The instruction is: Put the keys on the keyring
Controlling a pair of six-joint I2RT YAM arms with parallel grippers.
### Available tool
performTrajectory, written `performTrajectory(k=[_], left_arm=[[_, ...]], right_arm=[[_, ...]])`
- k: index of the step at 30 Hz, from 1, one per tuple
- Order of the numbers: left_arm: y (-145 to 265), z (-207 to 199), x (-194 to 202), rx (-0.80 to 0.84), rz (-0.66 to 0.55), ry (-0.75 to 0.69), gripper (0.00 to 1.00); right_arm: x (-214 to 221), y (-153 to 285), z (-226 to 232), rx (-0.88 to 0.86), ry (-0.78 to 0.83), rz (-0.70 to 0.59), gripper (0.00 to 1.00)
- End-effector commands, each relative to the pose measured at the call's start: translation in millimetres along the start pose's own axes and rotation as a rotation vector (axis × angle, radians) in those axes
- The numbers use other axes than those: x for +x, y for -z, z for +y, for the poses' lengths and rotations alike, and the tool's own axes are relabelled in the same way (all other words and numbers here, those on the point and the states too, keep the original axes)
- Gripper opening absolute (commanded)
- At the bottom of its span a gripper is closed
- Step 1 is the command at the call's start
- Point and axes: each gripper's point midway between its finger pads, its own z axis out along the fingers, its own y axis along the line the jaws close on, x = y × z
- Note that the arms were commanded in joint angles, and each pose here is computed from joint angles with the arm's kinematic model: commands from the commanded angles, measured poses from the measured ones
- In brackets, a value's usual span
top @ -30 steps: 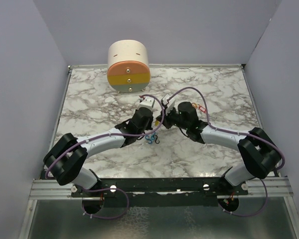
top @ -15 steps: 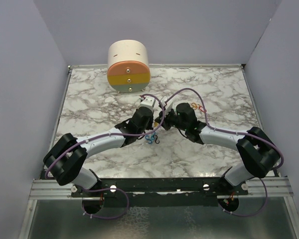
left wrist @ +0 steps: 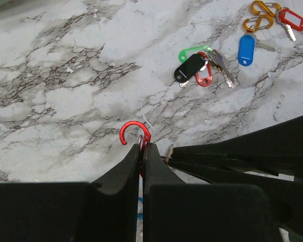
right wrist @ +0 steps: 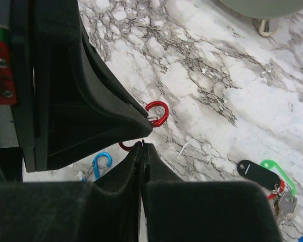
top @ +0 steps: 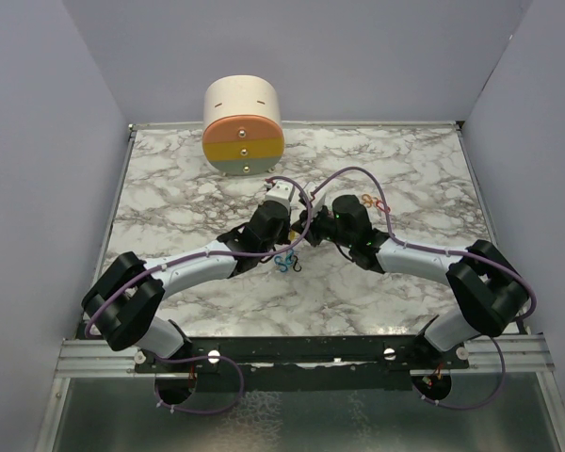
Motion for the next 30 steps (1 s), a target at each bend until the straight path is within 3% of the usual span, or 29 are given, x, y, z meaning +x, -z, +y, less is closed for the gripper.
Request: performTrajectory(k=[1,30], left_arm=[[3.2,-11.1,-18.8,0.041,-0.046,0.023,0.00],[-2.8,-7.1,-23.6,0.014,-0.060,0.016,0.00]], right_arm=[[-15.0,0.5,5.0,-0.021,0.031,-0.058,0.01],[-17.3,1.8,14.7,-0.056,0.052,-0.060,0.01]])
